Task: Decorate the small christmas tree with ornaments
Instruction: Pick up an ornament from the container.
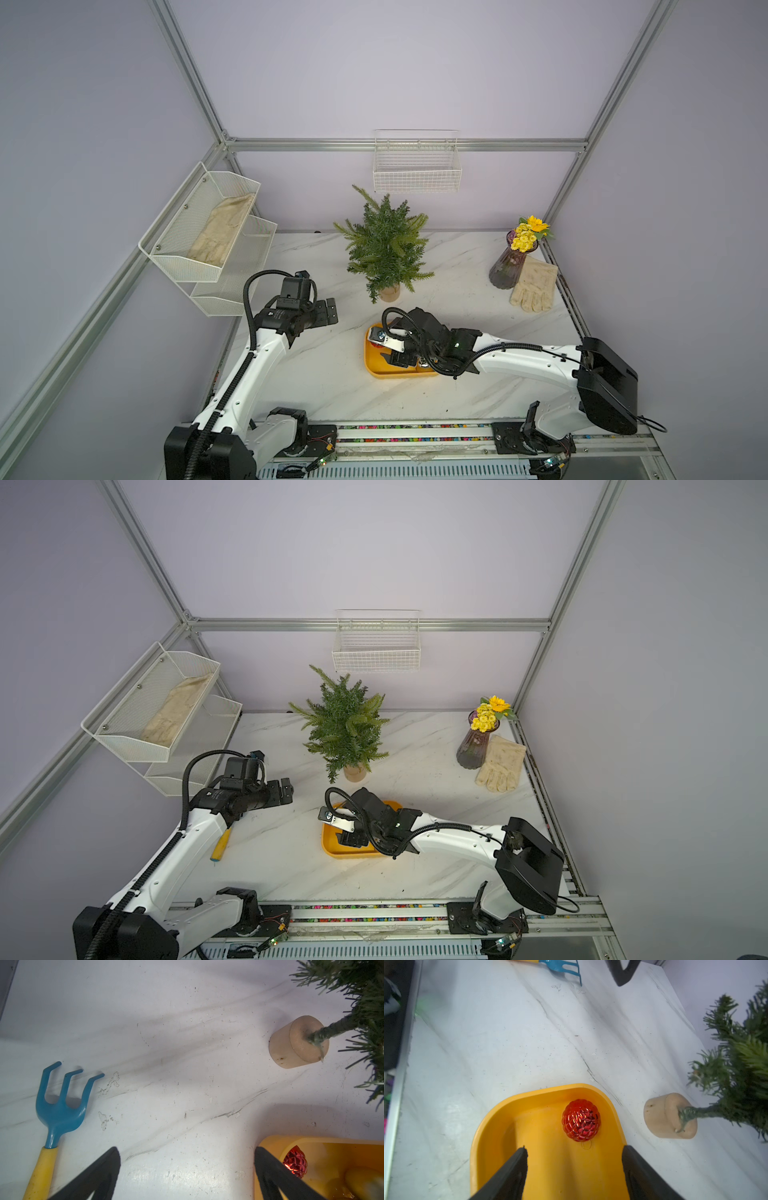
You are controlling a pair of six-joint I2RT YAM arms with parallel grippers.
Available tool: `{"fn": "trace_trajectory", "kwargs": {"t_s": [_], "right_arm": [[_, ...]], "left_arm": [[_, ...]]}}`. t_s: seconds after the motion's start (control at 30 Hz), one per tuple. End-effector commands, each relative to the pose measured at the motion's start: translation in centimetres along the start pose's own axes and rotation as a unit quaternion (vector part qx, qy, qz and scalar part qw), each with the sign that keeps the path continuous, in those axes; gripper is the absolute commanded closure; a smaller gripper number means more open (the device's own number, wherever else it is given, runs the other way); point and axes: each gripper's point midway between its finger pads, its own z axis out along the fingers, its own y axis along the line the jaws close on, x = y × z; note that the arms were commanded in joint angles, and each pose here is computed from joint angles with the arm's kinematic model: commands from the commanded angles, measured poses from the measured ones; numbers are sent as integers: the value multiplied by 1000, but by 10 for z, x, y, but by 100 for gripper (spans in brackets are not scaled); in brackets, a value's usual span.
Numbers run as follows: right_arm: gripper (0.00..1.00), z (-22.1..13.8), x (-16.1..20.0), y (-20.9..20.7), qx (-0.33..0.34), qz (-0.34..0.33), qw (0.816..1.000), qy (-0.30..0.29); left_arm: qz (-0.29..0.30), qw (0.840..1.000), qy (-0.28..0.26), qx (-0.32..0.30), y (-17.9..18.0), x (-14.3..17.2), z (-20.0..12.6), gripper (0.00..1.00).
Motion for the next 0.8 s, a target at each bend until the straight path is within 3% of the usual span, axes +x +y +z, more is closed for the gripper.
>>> {"fn": "trace_trajectory", "kwargs": {"t_s": [0.0,0.37,0.77], "right_arm": [[25,15,2,-4,-10,-101,995,3],[21,50,22,-4,-31,-149,987,51],[28,75,37,3,-71,-183,976,89]], "left_arm": [[4,999,-41,12,-5,-25,-18,0],[3,999,-35,15,-6,-23,-15,0],[1,999,-26,26,-9,-21,-13,0]]}}
